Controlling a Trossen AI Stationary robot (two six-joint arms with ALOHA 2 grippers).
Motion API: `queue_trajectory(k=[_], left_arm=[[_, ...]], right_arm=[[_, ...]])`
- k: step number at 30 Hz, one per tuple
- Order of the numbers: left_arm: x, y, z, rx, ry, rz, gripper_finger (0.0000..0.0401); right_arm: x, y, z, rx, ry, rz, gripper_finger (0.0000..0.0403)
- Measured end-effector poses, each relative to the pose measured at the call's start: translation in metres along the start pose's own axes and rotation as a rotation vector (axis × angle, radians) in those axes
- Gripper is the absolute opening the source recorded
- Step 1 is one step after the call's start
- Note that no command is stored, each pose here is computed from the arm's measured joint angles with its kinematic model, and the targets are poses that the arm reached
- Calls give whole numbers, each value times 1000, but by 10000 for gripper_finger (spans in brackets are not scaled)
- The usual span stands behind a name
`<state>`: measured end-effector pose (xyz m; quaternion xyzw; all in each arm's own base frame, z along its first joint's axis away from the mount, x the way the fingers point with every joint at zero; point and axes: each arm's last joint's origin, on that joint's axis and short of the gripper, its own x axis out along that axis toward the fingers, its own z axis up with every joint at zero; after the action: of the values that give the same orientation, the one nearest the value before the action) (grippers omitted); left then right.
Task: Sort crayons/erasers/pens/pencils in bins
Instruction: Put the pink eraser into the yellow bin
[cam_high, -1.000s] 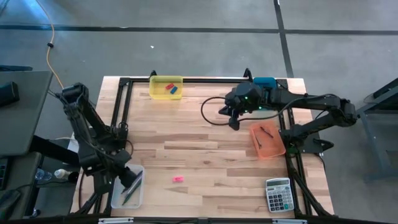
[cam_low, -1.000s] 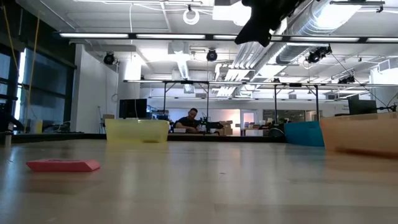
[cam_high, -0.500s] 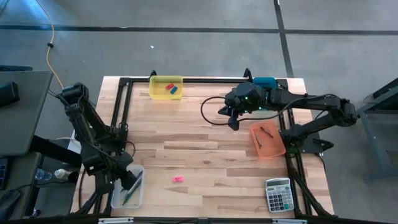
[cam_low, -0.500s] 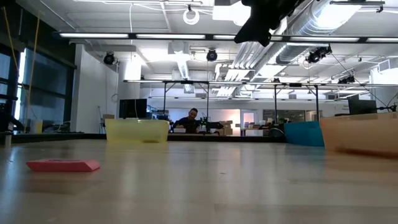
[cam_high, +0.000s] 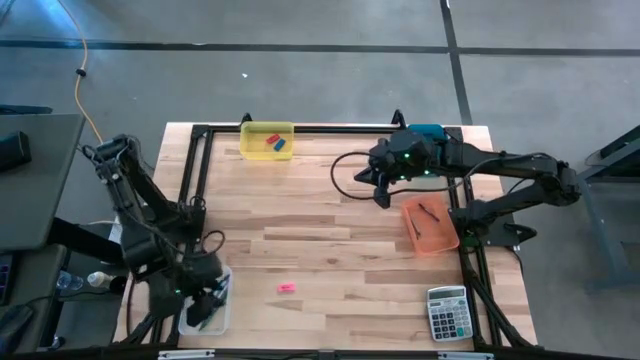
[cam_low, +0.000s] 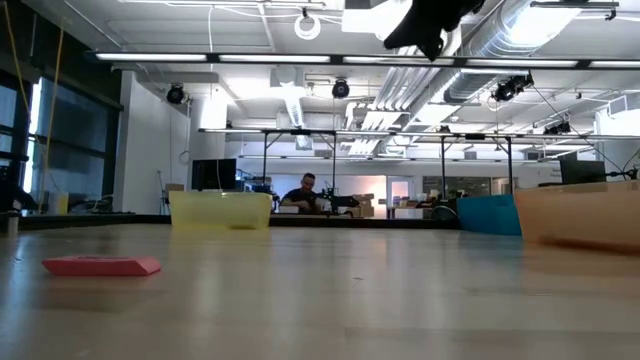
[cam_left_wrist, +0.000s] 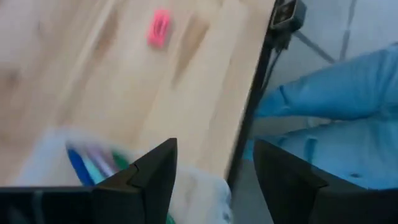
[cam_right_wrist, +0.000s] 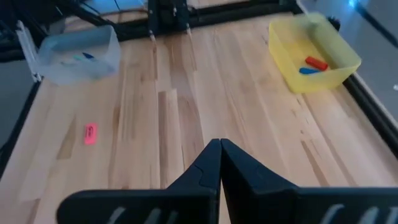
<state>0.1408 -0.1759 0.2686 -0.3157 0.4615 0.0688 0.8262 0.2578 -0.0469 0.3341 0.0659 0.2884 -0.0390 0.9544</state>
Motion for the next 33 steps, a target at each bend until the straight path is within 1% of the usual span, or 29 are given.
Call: queue_trajectory(k=[3,6,9,11,14,18,23,28,33], left_arm=[[11,-4,24,114,-45,55,187],[29,-5,48,187,-91,101,181],[53,-8,67,274,-114,100,181],[69,-12,76,330,-122,69,186],[94,-12,85,368,-107,71,199],[120,-6,90,370,-61,97,223],[152,-1,87,434,-4,124,239],[174,9,81,447,40,212,238],[187,15,76,416,62,257,222]], right_arm=[[-11,1,0,-11,-29,1,0],[-21,2,-5,-5,-43,2,0],[-31,3,-10,-4,-60,2,0],[-37,4,-15,-5,-70,2,0],[-47,5,-19,-6,-76,3,0],[-61,7,-20,-12,-100,3,0],[-74,8,-21,-32,-138,2,0],[-84,9,-22,-36,-167,-6,0],[-90,9,-24,-60,-164,-50,0]])
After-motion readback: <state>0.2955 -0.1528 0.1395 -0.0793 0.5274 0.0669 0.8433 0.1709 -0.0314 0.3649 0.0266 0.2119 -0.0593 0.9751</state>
